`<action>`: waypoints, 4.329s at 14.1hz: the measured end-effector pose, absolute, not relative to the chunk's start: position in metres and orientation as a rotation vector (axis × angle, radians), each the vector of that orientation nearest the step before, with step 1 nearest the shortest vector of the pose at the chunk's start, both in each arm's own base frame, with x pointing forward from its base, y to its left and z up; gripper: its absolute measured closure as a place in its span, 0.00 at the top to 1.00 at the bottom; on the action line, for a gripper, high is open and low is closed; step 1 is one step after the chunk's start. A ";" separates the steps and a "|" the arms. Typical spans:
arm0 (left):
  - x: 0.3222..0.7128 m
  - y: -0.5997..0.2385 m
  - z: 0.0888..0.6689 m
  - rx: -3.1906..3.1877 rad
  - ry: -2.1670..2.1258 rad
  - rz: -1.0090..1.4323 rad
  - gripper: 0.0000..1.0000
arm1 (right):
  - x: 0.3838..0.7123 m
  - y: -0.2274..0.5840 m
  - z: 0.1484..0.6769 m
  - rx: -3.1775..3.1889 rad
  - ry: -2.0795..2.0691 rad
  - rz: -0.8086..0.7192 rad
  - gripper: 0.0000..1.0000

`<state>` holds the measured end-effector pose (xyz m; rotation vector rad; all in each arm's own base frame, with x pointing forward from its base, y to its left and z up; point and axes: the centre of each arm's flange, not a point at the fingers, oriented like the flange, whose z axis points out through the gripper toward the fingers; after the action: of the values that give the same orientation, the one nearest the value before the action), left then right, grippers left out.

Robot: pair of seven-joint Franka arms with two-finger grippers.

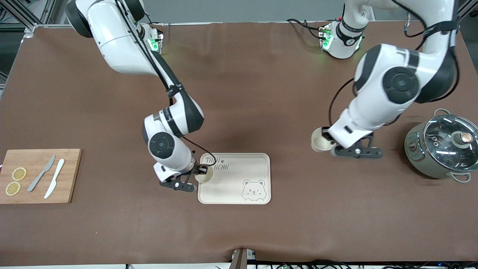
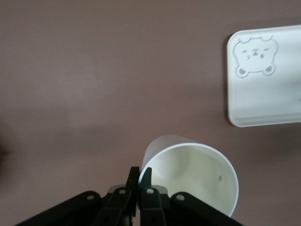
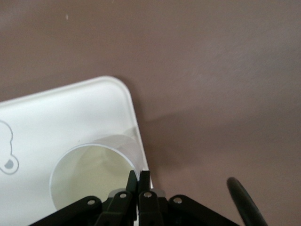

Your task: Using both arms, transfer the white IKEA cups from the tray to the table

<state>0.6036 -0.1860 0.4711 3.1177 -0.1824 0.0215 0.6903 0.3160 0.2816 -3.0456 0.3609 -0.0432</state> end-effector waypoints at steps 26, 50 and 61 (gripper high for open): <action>0.481 -0.110 0.271 3.102 -0.167 0.010 0.05 | 0.752 -0.053 0.272 -3.077 -0.280 0.010 0.02; 0.527 -0.132 0.333 3.095 -0.195 -0.086 0.79 | 0.715 -0.014 0.468 -3.107 -0.126 -0.048 1.00; 0.594 -0.156 0.520 3.087 -0.163 -0.094 1.00 | 0.623 -0.007 0.638 -3.094 0.227 -0.075 1.00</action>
<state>0.5945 -0.1557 0.5200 3.0867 -0.1625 -0.0942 0.6232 -0.0070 0.6378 -3.0943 0.2275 -0.0749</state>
